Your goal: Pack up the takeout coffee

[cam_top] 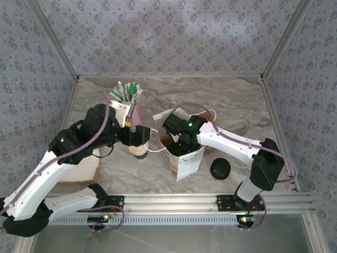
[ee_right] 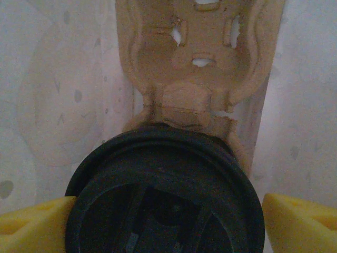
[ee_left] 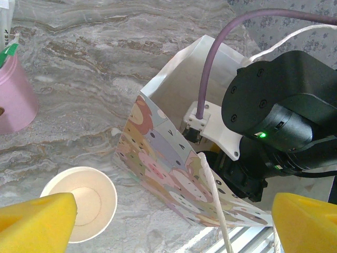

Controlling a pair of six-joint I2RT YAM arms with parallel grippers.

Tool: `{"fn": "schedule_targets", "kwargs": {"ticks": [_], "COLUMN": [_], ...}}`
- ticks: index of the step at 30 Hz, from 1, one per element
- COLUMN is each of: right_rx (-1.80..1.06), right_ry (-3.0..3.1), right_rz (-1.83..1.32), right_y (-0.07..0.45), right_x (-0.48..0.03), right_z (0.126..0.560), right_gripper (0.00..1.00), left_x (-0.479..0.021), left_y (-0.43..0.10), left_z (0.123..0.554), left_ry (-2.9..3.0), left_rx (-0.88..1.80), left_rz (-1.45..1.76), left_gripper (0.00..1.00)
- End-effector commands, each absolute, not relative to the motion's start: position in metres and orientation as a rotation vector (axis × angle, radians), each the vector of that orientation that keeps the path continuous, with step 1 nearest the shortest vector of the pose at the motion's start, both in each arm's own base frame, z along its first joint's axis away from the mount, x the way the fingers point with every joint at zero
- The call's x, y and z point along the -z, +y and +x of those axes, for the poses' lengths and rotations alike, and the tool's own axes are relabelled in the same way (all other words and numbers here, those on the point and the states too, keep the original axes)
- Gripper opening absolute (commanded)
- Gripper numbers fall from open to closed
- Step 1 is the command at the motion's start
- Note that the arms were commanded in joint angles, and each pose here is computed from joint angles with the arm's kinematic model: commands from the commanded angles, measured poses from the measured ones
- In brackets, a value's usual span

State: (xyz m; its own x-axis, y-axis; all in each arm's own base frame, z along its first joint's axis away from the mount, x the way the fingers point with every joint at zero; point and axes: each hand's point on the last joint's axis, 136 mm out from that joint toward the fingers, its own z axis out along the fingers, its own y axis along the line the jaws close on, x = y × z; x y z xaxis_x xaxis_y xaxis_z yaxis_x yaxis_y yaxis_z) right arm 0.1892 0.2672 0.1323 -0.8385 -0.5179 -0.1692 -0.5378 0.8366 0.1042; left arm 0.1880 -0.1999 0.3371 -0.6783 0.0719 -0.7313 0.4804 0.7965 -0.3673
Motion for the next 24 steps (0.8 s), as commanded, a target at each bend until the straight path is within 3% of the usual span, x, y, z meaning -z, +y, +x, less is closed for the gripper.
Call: {"fn": "schedule_targets", "kwargs": {"ticks": [1,24], "right_rx": [-0.125,-0.118], "right_ry": [2.963,2.965], "right_rz": [-0.841,-0.844], "right_y": [0.2515,0.2516], "right_x": [-0.119,-0.1191], "right_z": [0.1783,0.1789], "right_gripper": [0.91,0.91], "left_x": [-0.3405,-0.3408], "left_y": [-0.2007,-0.2004], "left_z": [0.1889,0.189], "left_ry": [2.219,2.218], "left_rx": [0.72,0.719], "left_rz": [0.399,0.399], "left_gripper": [0.95,0.95]}}
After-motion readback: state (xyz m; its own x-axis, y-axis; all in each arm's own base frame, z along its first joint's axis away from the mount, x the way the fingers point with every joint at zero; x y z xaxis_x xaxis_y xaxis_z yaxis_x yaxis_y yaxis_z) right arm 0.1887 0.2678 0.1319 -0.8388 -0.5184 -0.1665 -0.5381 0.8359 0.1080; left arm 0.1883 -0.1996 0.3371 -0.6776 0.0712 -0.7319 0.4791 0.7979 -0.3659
